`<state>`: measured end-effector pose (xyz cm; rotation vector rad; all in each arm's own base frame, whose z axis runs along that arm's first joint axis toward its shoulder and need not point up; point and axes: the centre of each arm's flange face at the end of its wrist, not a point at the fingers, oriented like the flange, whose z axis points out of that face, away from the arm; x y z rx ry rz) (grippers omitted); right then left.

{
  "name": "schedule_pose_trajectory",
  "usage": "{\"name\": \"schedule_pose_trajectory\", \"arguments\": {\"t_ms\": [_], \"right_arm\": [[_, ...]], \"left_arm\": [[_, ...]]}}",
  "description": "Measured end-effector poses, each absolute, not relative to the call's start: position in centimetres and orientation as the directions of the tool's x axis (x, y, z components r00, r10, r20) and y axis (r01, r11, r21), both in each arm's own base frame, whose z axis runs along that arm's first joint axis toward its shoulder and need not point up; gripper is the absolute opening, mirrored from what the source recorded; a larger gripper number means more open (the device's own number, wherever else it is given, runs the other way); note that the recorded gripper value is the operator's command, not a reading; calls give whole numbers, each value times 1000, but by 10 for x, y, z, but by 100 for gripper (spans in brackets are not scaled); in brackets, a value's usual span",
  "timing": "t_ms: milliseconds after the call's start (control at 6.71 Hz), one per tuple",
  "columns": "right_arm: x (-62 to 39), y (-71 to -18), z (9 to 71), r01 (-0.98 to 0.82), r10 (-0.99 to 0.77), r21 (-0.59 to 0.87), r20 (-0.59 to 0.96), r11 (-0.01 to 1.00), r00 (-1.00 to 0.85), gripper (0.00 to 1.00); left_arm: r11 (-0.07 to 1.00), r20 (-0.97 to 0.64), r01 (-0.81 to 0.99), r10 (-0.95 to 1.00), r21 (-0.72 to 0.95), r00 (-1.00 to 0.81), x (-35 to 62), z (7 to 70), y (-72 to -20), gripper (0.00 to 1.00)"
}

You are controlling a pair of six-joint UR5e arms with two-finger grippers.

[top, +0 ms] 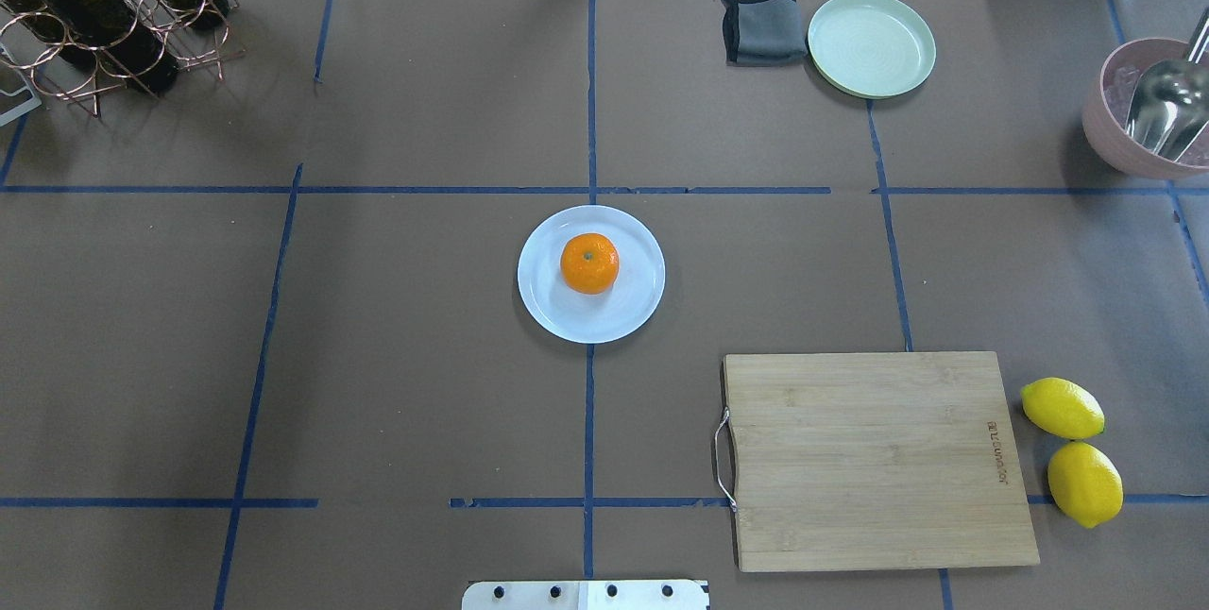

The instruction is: Pick orange to plate

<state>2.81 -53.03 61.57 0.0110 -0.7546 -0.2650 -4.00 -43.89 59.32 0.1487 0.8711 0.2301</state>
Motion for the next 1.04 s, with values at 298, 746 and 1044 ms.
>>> {"name": "schedule_pose_trajectory", "arguments": {"t_ms": [298, 746, 1044], "right_arm": [[16, -534, 610, 230, -235, 98, 676, 968, 698, 100], [28, -523, 593, 197, -255, 164, 685, 967, 683, 100], [44, -501, 584, 162, -247, 186, 695, 969, 676, 100]], "left_arm": [[958, -740, -138, 283, 252, 611, -39, 578, -448, 100], [953, -723, -145, 296, 266, 624, -37, 572, -472, 100], [962, -727, -147, 272, 231, 631, -36, 588, -477, 100]]}}
